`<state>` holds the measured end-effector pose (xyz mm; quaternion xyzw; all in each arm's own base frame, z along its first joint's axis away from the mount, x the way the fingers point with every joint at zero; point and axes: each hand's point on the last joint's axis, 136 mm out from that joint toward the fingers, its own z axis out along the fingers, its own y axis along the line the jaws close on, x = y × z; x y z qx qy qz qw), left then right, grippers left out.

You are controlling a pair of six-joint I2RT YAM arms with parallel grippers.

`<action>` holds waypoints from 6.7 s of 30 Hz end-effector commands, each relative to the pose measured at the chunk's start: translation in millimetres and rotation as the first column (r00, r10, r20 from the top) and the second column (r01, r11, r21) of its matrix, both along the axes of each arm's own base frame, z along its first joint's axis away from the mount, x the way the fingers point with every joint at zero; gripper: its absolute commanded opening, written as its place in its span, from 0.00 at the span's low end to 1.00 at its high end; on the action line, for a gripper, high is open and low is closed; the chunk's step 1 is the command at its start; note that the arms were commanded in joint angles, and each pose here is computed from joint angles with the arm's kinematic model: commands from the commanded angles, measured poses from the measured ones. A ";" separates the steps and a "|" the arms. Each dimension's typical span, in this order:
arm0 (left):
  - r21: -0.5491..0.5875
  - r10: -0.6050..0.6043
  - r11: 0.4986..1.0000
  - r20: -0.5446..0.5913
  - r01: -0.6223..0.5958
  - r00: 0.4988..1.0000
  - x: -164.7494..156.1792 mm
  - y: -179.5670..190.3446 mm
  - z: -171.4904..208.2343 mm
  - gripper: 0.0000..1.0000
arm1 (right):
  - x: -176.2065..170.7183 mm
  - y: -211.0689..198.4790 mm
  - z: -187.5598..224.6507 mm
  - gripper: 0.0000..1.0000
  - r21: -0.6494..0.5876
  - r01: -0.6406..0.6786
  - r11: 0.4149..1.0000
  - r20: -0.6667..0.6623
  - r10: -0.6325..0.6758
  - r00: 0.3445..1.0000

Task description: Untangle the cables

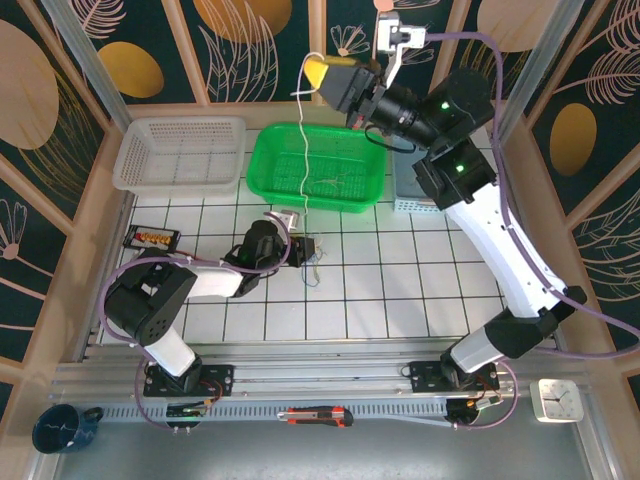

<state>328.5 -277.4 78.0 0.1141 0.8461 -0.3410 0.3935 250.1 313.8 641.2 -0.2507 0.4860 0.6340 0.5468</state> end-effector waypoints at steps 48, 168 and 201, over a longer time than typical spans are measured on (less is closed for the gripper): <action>-0.153 0.020 0.988 -0.005 -0.020 1.000 -28.0 11.7 54.2 0.99 | 91.7 -83.7 65.5 0.00 0.239 0.127 0.963 0.144 -0.165 0.976; -0.033 0.401 0.911 -0.172 -0.412 0.900 -3.1 91.5 43.1 0.99 | -51.8 46.7 -568.9 0.38 -0.685 -0.208 0.698 -0.640 -0.439 0.631; -0.052 0.383 0.919 -0.128 -0.392 0.915 -0.5 91.7 54.0 0.99 | -25.7 51.1 -602.5 0.37 -0.735 -0.183 0.652 -0.626 -0.551 0.552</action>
